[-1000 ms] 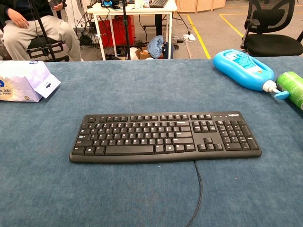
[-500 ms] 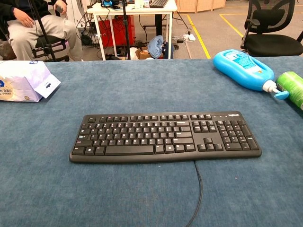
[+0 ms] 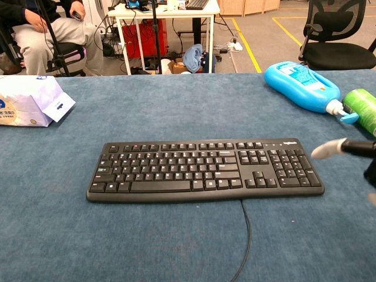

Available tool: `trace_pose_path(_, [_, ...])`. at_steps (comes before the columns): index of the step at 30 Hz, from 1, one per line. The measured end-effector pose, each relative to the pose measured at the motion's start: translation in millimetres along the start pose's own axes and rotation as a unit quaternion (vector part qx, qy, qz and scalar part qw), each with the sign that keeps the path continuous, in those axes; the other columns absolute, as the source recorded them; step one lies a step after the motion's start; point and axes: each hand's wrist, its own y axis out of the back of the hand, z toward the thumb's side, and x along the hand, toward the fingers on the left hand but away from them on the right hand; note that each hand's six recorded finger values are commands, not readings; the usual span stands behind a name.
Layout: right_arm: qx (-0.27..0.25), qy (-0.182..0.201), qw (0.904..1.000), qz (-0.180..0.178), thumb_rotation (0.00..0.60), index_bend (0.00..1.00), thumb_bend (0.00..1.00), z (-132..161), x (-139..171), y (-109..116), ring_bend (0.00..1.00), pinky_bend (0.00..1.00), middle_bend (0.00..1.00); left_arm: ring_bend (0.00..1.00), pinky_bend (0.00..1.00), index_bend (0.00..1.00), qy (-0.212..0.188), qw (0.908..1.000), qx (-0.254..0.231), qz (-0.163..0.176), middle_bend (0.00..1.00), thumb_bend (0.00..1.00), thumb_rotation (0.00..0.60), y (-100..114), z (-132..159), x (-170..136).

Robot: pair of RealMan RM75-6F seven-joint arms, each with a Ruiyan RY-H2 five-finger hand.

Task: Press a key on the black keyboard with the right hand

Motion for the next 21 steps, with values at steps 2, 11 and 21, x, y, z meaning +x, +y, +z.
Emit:
trace_pose_path(2, [0.0, 0.004, 1.0, 0.009, 0.6, 0.14, 0.57, 5, -4, -3, 0.71, 0.49, 0.77, 0.0, 0.0, 0.0, -0.001, 1.0, 0.001, -0.002, 0.0, 0.0, 0.6, -1, 1, 0])
trace_pose_path(11, [0.001, 0.02, 0.9995, 0.023, 0.6, 0.14, 0.57, 23, -20, -8, 0.71, 0.49, 0.77, 0.0, 0.0, 0.0, -0.002, 1.0, 0.003, -0.002, 0.0, 0.0, 0.6, -2, 2, 0])
trace_pose_path(21, [0.0, 0.024, 0.999, 0.038, 0.6, 0.14, 0.57, 35, -42, -10, 0.71, 0.49, 0.77, 0.0, 0.0, 0.0, -0.002, 1.0, 0.003, -0.005, 0.0, 0.0, 0.6, -3, 1, 0])
